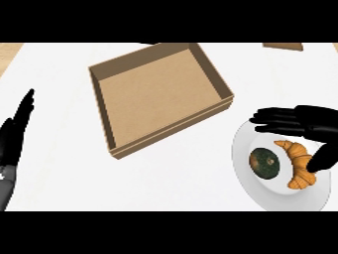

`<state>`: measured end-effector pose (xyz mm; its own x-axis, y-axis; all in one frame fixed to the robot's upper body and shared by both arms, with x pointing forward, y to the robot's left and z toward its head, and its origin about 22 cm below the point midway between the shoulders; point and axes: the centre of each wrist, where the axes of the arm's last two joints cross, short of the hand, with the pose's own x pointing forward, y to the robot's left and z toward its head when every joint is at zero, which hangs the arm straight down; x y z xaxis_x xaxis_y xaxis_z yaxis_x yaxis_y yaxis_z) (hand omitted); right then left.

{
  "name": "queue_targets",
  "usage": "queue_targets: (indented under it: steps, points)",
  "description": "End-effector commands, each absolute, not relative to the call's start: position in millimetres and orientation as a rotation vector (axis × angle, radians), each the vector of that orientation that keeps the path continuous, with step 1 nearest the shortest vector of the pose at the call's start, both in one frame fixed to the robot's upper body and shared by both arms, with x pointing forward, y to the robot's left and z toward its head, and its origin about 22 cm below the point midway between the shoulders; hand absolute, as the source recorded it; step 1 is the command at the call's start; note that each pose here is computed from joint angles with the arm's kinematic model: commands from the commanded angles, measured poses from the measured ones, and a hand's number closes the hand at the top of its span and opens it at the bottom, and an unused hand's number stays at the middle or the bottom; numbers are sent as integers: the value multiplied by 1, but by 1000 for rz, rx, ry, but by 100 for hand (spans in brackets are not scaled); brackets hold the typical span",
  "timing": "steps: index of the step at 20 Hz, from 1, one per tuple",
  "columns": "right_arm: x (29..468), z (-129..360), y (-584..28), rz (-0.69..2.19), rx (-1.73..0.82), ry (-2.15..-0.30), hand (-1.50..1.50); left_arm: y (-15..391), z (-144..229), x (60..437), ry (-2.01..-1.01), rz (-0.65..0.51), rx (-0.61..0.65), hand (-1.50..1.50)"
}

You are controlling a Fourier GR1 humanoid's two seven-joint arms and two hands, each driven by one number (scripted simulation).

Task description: Pick the squash from the plate and place it in the cardboard box

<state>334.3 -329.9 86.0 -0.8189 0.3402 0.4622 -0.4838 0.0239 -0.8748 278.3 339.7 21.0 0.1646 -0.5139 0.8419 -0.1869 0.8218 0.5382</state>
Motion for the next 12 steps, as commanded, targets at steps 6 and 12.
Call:
queue_targets:
  steps: [6, 12]
  points:
    - [366, 57, -293, 2153, 288, -1542, -150, 350, 27, 268, -1388, -248, 620, 0]
    - [377, 36, -284, 2237, 231, -1520, -150, 347, 23, 284, -1382, -201, 631, 0]
